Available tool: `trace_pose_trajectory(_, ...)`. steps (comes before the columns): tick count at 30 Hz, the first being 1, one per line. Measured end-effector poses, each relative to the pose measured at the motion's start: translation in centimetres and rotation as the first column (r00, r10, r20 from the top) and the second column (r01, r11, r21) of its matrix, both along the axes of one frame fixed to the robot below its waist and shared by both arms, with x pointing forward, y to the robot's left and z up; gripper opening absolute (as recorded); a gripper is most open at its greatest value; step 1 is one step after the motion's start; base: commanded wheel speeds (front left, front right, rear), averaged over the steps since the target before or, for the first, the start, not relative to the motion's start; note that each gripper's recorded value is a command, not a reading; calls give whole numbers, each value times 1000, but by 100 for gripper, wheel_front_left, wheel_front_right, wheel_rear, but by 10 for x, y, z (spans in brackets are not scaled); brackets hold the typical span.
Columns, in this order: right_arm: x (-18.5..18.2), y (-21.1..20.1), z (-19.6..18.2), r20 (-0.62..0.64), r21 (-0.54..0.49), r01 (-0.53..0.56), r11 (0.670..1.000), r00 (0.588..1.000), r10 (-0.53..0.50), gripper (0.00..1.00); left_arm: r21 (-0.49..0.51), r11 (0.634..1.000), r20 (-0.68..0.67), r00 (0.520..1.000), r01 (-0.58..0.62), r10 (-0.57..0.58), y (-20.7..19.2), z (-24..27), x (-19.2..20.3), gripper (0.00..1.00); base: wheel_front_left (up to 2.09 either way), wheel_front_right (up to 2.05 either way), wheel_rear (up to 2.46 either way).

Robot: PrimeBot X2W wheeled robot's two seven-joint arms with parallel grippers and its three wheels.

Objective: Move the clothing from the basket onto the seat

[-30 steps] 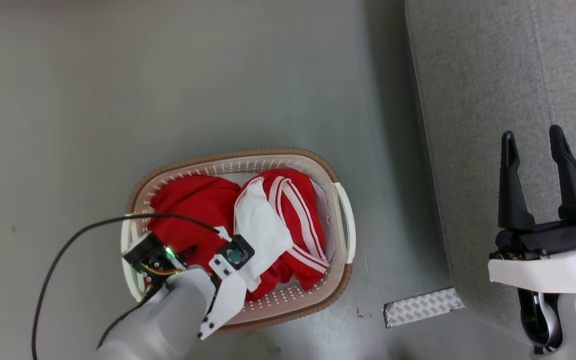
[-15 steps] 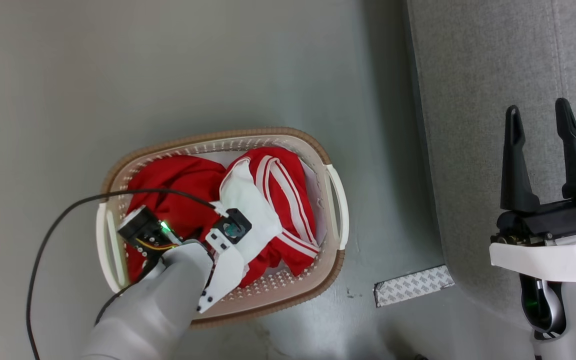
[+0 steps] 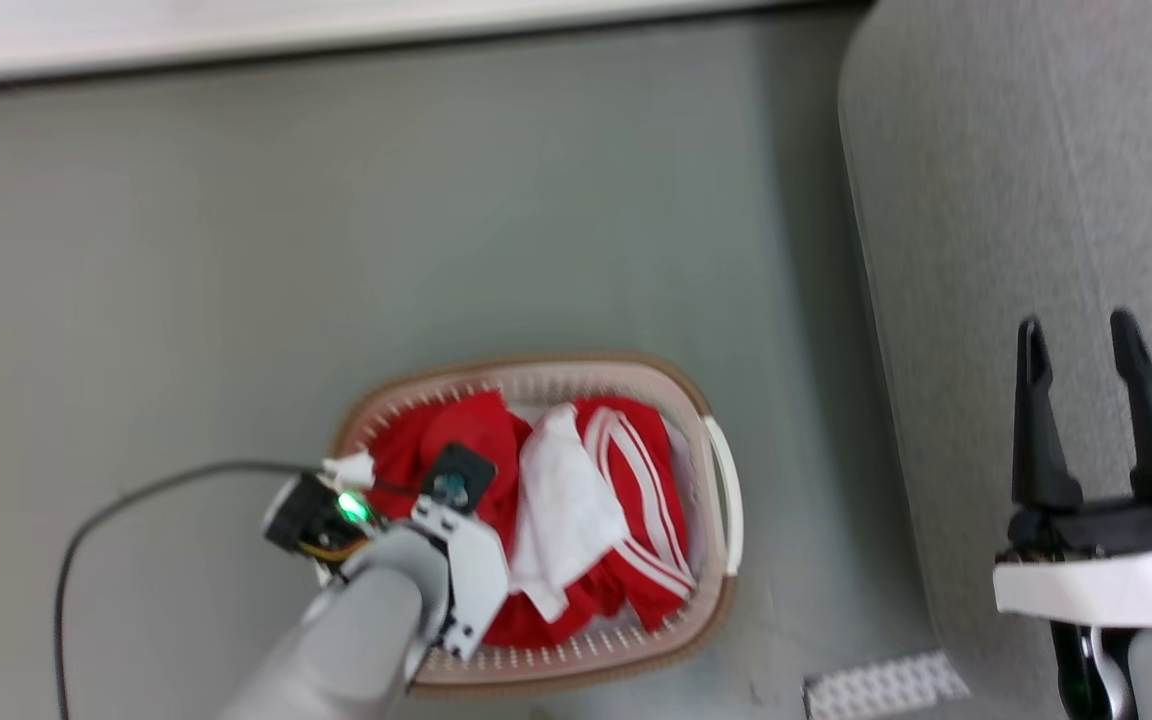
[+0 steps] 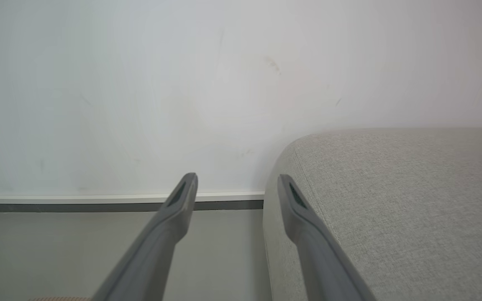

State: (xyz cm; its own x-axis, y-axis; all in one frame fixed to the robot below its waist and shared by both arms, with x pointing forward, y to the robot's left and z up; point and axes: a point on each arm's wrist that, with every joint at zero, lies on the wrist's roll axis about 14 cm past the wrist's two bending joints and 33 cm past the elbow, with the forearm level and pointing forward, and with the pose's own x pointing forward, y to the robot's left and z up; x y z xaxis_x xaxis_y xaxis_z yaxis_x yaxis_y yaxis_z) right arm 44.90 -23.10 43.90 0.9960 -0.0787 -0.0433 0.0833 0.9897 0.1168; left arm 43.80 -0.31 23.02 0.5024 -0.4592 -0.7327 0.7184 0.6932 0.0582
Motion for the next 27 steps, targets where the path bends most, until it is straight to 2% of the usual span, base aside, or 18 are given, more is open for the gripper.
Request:
trace_pose_trajectory(6,-24,5,20,30,12,-13,1000,999,12,100,-132,991,102,993,-37,50,-5,59,-8,0,0,0,0)
trace_pose_trajectory(12,-45,20,44,81,18,-63,998,995,62,100,-233,971,233,966,-61,116,-7,123,-13,0,0,0,0)
trace_pose_trajectory(18,-65,52,67,133,2,-189,982,973,187,100,-311,950,370,917,-32,152,-10,192,-20,0,0,0,0)
trace_pose_trajectory(22,-79,90,75,143,-42,-337,941,930,340,100,-366,930,443,880,0,174,-12,240,-26,0,0,0,0)
trace_pose_trajectory(27,-100,137,72,116,-80,-521,850,842,527,100,-435,899,489,852,55,185,-22,292,-41,0,0,0,0)
